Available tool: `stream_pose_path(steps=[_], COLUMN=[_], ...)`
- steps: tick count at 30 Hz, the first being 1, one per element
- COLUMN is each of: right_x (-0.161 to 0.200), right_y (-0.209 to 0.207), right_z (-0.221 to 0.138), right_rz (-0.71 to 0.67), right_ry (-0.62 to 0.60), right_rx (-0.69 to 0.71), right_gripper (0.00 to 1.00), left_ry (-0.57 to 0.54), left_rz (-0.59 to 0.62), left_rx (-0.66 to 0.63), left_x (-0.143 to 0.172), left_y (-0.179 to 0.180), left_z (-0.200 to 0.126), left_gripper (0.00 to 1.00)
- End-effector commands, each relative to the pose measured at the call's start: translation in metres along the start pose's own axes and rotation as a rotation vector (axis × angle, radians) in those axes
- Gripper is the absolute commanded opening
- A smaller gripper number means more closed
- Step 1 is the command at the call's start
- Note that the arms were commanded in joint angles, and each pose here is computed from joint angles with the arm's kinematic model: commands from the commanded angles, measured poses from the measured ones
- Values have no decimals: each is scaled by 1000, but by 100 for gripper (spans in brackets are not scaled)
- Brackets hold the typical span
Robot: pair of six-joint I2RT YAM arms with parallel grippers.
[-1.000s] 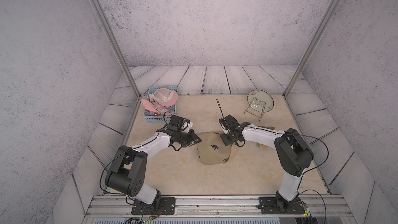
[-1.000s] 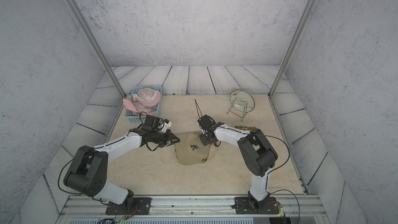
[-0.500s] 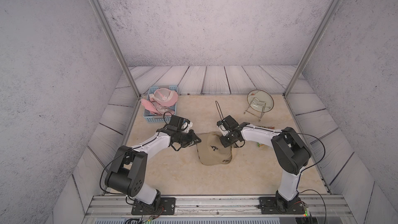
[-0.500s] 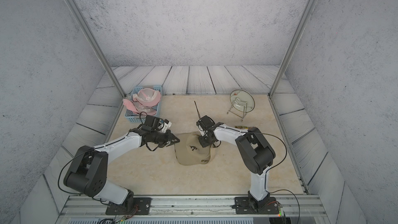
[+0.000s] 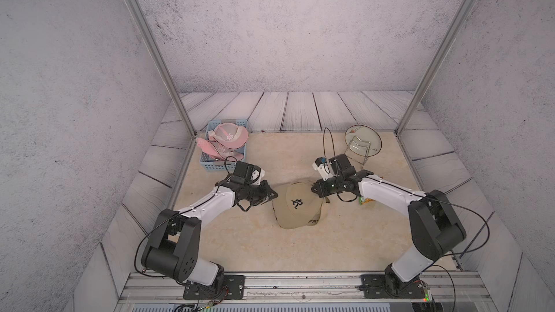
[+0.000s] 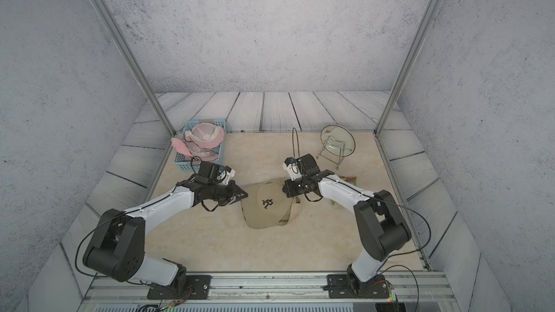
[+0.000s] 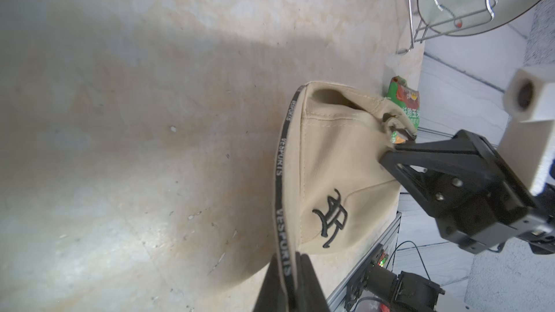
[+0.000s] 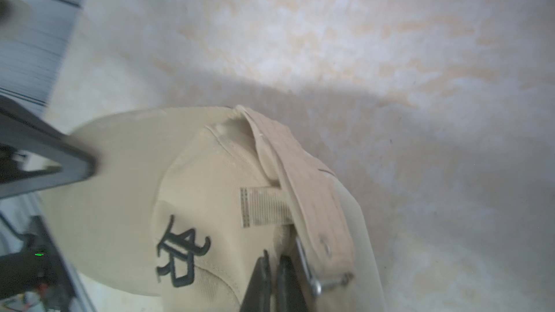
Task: Turn the baseball cap inside out
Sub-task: Turn over the baseball cap.
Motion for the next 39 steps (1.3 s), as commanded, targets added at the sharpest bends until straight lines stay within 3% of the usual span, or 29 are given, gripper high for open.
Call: stream_pose_path(steps=[1,5,8,14,17,23,27,34,39], right_x=[-7,3,7,3,1,18,32,36,36], right_y=[-9,-39,-40,-22,-9,36,65,92,105], right_z=[-27,-39,-38,-50,-63,-73,-71,-73,-62], right_rz=[99,217,219,123,-8,-406,-618,-773,-880], right_ry=[-136,-164,-146,-188,-259,-418,-511,-674,-659], right_rx=[-54,130,142,58,44,20,24,119,143], right_gripper=[0,0,1,34,42,52,56,61,63], left_ry=[-118,-129,-101,-103,-152,-344,-386,-370,-354], left_rz=[-40,-43,-34,-30,-89,-353,-547,-761,-817], left_rx=[-81,-49,32,194,255,253,310,312,302], left_x=[-11,-9,-7,-1,0,2,4,16,22], left_y=[18,15,3,-32,-50,-68,-71,-71,-70], left_z=[-13,-20,-23,-38,-51,-85,-98,-92,-81], left_gripper=[0,0,0,0,0,0,0,0,0])
Point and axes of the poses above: each gripper's point midway between its finger pads, its own z axis out along the fingers, its own y axis along the line the jaws close on, x = y × z, the point moved 7 cm from there along -z, back along the fingers, and after that the axes turned 10 degrees about -z, right-handed, at the moved point
